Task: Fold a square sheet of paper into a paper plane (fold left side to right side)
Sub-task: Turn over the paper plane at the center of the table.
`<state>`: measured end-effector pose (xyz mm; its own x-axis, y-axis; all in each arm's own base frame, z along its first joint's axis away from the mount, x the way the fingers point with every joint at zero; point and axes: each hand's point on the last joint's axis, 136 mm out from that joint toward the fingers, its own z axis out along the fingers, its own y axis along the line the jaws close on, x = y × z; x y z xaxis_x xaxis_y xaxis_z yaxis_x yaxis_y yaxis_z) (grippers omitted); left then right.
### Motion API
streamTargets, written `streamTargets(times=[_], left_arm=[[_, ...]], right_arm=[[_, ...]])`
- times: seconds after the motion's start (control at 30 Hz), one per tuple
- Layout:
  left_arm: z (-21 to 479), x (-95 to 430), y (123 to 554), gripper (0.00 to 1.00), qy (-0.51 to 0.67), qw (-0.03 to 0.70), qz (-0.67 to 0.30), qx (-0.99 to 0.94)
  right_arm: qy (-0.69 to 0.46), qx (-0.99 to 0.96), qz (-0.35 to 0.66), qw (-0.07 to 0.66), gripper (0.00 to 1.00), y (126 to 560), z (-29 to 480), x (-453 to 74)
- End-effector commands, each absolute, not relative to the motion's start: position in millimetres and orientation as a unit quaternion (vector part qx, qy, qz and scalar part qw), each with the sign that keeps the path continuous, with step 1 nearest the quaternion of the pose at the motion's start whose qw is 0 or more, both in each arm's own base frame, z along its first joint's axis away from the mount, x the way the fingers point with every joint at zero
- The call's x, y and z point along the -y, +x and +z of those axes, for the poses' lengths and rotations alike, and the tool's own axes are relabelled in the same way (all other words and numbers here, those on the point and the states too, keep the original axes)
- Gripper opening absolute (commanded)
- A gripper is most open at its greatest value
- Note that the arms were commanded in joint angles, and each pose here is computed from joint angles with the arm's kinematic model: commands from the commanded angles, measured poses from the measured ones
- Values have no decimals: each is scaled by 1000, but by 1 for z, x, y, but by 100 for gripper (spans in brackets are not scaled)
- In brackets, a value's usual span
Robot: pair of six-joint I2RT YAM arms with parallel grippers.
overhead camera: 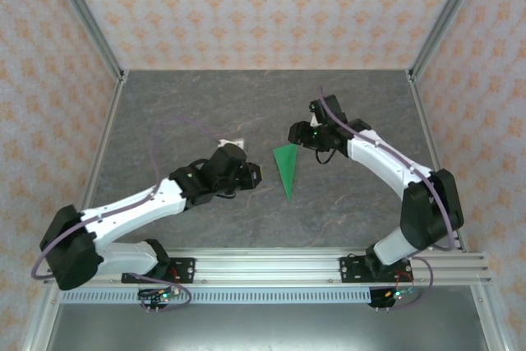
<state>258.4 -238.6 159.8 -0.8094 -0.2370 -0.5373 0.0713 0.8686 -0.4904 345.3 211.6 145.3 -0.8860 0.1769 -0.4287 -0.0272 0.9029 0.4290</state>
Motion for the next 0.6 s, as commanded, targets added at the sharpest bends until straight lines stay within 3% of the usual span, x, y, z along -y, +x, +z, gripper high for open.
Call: streamTargets(times=[0.0,0.2,0.3,0.4,0.57], left_arm=[[164,180,270,25,-79,370,-116,-918],[164,176,270,25,-78,374,-111,-917],[162,174,268,25,-77,371,-106,-919],[163,170,267,25,-78,374,-103,-919],[169,162,267,25,-85,386,-93,-914]], right_arm=[[36,-976,96,192,63,315,105,-194],[20,-986,54,159,63,304,72,-213],[9,-988,43,147,40,304,64,-220],[-9,-985,73,156,3,304,80,-235],[-33,-964,177,197,0,295,125,-256]])
